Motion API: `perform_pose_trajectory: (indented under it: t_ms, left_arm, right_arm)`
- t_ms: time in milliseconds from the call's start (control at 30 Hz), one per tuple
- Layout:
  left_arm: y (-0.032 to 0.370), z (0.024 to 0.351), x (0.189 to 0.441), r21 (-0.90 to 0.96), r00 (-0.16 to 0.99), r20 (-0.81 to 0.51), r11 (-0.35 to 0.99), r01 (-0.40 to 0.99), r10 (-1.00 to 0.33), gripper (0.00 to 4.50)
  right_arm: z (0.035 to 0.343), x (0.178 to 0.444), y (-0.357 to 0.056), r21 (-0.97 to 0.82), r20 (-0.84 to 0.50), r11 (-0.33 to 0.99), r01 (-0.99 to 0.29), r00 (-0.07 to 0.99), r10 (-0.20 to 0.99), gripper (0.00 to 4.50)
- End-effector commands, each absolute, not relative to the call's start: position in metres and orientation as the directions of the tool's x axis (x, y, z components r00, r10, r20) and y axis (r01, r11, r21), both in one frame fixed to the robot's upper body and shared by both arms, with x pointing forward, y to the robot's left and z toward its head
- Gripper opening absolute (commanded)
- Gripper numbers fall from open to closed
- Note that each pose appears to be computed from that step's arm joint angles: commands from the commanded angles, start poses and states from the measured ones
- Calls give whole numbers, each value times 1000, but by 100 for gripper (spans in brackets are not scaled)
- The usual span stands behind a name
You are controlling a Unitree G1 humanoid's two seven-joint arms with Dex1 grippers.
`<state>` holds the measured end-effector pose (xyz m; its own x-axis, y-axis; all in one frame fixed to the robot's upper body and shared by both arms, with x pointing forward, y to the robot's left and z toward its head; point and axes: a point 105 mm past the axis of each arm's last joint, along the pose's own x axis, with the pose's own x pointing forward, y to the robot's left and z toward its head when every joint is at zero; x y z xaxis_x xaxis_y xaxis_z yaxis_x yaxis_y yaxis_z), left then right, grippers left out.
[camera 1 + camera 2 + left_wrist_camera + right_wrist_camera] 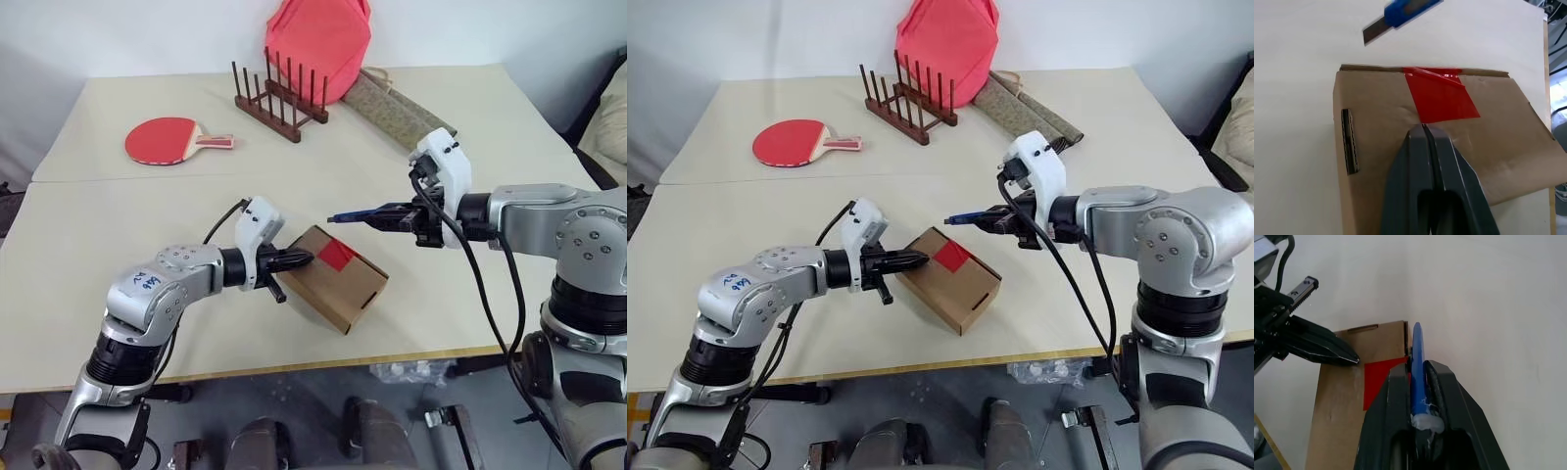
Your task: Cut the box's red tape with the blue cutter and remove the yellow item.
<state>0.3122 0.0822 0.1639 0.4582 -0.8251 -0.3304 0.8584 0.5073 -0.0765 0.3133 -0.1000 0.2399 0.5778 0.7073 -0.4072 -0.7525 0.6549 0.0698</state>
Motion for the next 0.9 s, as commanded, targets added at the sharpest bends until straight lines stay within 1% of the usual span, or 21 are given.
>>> perform_pose_trajectory:
  t_ms: [33, 167, 467, 667, 900]
  left_arm:
    - [81, 149, 304, -103, 411, -400, 486, 868, -819, 0]
    - [79, 145, 304, -103, 407, -418, 487, 867, -812, 0]
    - [78, 145, 307, -100, 408, -427, 491, 865, -807, 0]
    - [77, 145, 308, -100, 411, -428, 494, 864, -805, 0]
    - [75, 142, 312, -102, 423, -445, 514, 852, -789, 0]
  right_arm:
    - [246, 309, -98, 38, -393, 637, -770, 574, 718, 17]
    - [246, 308, -94, 41, -385, 621, -783, 561, 733, 17]
    - [237, 310, -94, 42, -409, 622, -782, 554, 725, 17]
    - [226, 311, -102, 5, -467, 640, -768, 564, 681, 17]
    - [231, 311, -106, -37, -508, 631, -775, 558, 656, 17]
